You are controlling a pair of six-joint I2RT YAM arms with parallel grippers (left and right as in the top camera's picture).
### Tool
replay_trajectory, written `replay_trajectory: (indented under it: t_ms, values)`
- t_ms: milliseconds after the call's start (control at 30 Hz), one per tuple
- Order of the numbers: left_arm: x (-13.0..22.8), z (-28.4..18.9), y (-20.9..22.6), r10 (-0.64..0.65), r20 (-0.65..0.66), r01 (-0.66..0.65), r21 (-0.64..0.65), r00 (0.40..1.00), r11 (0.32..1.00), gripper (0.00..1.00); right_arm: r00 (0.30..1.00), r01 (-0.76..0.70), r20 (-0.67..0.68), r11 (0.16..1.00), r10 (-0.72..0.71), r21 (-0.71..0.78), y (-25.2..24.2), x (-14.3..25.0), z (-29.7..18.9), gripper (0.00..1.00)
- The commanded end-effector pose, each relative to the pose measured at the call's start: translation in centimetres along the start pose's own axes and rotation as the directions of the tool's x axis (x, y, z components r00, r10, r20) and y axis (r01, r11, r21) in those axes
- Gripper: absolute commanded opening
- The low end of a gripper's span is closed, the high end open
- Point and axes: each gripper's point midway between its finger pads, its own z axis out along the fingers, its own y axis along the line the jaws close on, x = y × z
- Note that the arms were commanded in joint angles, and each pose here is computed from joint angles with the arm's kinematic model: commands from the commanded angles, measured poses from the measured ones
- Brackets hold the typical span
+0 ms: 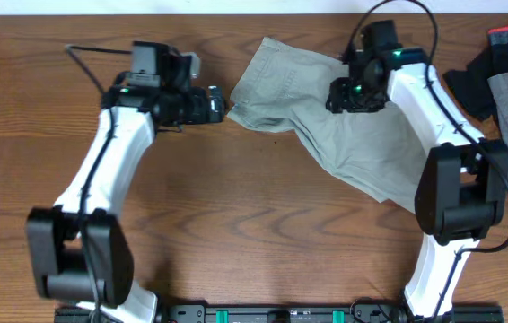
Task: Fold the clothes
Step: 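Pull the khaki shorts with the right gripper to the table center, then grasp the shorts' left edge with the left gripper and spread them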
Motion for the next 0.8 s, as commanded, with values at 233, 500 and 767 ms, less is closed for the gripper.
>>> replay_trajectory:
  t_ms: [233, 500, 767]
  values:
    - [-0.7, 5.0, -0.1, 0.036, -0.005, -0.035, 0.034, 0.999, 0.999, 0.77, 0.995, -0.098, -0.020, 0.985, 0.101, 0.140, -1.3, 1.3, -0.4, 0.22]
    - [-3.1, 9.6, -2.6, -0.038, 0.097, 0.028, 0.108, 0.995, 0.994, 0.31, 0.990, -0.132, -0.031, 0.981, 0.138, 0.139, -1.3, 1.8, -0.2, 0.16]
    - [-1.0, 14.3, -2.8, -0.103, 0.029, 0.097, 0.156, 0.994, 0.983, 0.24, 0.988, -0.123, -0.077, 0.981, 0.135, 0.148, -0.8, 3.0, -0.1, 0.14]
